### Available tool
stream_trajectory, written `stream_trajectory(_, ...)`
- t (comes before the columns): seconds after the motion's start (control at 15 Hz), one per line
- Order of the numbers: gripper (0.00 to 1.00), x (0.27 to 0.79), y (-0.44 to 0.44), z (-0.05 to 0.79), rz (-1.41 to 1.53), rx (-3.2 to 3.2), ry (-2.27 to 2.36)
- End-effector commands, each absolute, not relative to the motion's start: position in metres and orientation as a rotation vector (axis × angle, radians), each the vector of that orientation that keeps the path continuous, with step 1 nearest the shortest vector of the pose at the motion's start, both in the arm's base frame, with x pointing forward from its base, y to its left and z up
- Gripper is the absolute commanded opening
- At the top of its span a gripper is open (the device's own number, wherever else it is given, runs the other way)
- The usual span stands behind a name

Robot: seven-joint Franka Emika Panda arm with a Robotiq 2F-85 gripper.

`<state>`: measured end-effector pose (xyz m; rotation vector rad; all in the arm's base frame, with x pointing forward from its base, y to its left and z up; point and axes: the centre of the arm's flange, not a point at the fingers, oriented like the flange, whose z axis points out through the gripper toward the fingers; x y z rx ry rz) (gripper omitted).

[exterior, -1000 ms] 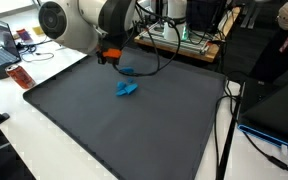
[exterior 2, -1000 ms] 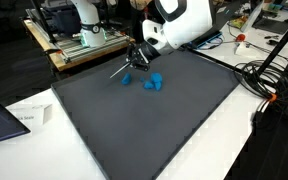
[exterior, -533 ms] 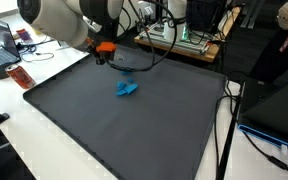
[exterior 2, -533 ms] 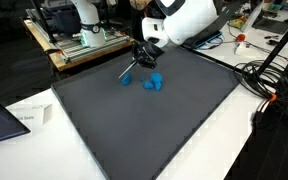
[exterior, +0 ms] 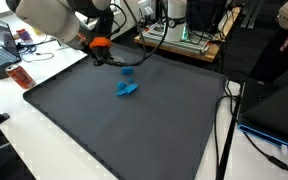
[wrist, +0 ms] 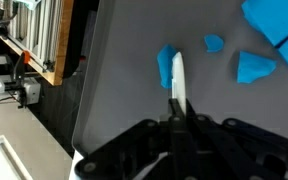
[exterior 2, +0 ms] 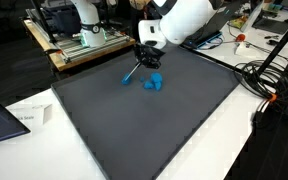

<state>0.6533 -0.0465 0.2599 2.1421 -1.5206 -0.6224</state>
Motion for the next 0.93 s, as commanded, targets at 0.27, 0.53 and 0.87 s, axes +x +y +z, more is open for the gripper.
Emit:
stream_trajectory(0.27, 0.01, 0.653, -0.061, 0.275, -0.652, 2.408, -1.518)
stream_trajectory(0.53, 0.01, 0.647, -0.074, 0.290, -0.627, 2.561, -1.463)
stream_trajectory(0.87, 0.01, 0.629, -0.098, 0.303, -0.735, 2.677, -1.435)
